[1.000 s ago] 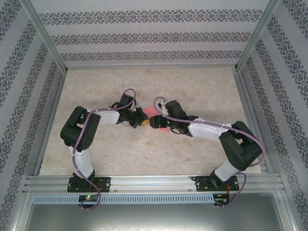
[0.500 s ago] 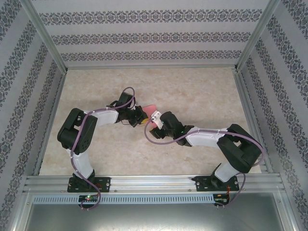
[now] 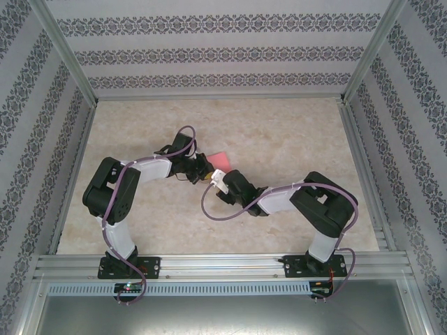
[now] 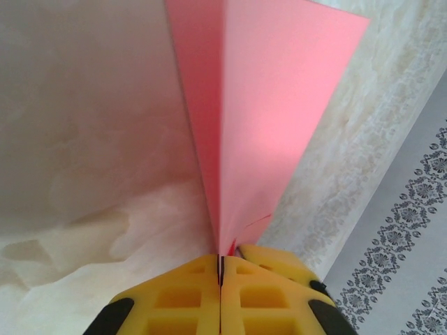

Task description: Fold a paper plane with a square sheet of paper (pick it up from the middle)

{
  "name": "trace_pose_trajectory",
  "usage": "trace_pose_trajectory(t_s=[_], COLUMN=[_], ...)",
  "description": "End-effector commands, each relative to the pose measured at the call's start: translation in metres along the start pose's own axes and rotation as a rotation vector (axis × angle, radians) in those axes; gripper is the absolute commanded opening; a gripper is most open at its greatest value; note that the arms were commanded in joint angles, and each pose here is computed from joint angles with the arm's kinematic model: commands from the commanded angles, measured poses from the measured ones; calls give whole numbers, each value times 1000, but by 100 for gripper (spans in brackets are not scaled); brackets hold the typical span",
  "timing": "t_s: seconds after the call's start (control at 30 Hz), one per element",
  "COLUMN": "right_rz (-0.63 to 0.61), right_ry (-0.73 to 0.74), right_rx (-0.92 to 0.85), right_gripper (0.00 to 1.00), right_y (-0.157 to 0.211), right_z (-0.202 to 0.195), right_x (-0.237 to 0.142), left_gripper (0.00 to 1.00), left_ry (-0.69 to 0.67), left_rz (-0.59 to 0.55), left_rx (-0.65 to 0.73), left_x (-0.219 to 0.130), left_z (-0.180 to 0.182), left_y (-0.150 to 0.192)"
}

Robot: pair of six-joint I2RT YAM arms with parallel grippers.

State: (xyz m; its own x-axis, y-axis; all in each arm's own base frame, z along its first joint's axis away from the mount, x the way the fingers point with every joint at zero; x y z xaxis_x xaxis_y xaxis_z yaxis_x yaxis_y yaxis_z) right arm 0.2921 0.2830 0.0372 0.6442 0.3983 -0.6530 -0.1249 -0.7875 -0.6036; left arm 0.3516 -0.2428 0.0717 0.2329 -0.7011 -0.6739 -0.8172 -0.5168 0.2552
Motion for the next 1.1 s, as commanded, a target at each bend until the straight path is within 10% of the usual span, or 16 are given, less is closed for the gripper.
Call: trace_pose_trajectory(t_s=[0.0, 0.53, 1.07], right_rz=[-8, -10, -68], right_ry=[76, 83, -239], right_rx=[-14, 5, 318], right_gripper=[50, 14, 0], right_y=[-3, -4, -26], right_z=[-10, -14, -2], right_x=[9, 9, -5], left_gripper=[9, 14, 47], left_ry=[1, 2, 46], left_rz=[11, -1, -219], left_rx=[12, 8, 37], left_x=[-5, -16, -87], left_z=[-11, -12, -3], left_y=[8, 5, -33])
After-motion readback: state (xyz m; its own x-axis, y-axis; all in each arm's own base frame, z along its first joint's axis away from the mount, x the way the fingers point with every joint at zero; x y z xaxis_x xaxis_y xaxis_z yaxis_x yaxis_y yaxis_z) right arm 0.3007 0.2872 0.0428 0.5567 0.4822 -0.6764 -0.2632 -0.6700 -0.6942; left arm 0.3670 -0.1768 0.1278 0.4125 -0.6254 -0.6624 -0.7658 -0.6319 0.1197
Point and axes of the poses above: each hand's point on the last joint's axis, 136 mm out from that joint toward the fingers, its own x axis out along the fingers, its own z axis along the line the jaws close on, y = z × x, the point moved 2 cm from there along -x, back along the fingers, and after that the axes turned 10 degrees about -x, right-handed, at the moved point
